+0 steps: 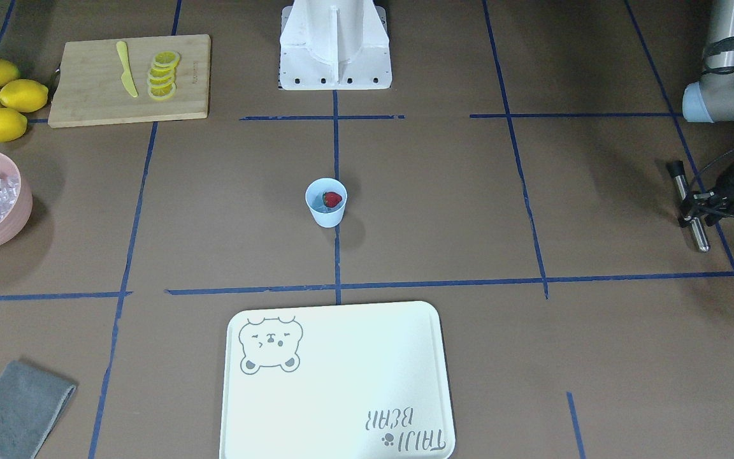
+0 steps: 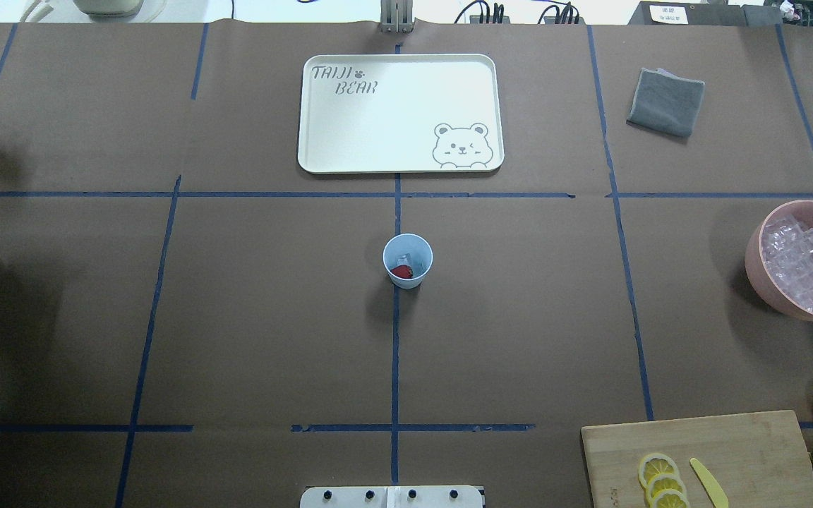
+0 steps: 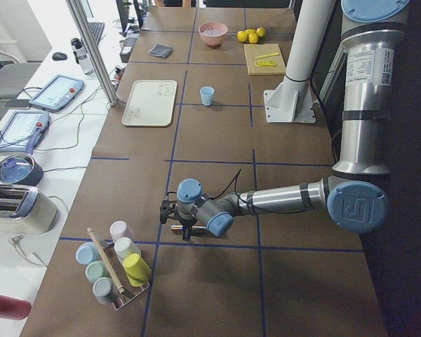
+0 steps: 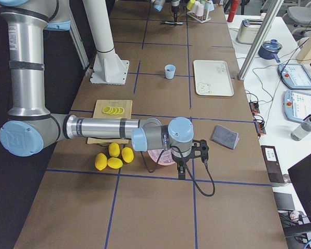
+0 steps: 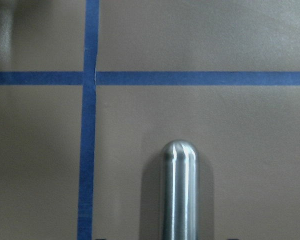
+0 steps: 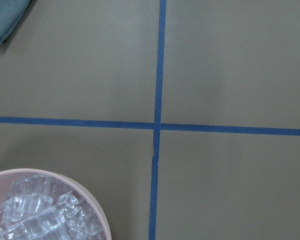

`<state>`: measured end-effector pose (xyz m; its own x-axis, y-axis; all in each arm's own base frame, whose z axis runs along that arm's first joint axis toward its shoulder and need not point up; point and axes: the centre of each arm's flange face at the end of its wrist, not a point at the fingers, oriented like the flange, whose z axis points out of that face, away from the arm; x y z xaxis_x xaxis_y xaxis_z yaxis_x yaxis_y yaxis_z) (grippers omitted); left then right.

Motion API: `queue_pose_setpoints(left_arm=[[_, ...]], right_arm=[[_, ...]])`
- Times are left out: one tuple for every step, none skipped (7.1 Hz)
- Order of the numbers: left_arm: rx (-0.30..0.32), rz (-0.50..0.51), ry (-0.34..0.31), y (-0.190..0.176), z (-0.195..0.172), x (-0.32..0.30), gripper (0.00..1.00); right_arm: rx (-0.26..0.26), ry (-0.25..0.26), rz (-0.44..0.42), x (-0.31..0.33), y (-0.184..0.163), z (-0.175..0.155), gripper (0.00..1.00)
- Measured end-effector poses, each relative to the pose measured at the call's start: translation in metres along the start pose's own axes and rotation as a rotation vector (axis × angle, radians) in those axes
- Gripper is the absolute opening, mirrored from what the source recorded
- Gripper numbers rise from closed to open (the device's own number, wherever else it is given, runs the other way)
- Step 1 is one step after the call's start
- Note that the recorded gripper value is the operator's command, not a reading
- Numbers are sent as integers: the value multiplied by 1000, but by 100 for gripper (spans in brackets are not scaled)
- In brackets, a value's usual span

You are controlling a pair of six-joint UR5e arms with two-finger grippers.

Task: Mash ice and strawberries in cup
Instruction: 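Lower the left gripper onto the metal pestle and grasp it upright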

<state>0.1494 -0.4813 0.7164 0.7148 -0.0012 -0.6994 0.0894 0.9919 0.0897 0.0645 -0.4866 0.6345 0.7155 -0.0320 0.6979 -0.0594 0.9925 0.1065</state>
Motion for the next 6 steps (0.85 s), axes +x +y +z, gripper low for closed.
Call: queue_pose_setpoints(left_arm=[[4,5,2,0,-1,1,1],[9,10,6,-1,-2,2,0],[22,21,16,-3,-9,8,0],[46,40,37,-7,-23,22,0],[82,67,64,-14,-42,41,0],[130,116,93,-22,-65,66,0]], right_arm=[[0,0,0,0,0,0,99],[0,0,0,0,0,0,99],[0,-1,0,0,0,0,99],[1,-1,0,0,0,0,99],[2,-1,-1,-1,0,-1,99],[3,-2,-2,-1,0,-2,99]])
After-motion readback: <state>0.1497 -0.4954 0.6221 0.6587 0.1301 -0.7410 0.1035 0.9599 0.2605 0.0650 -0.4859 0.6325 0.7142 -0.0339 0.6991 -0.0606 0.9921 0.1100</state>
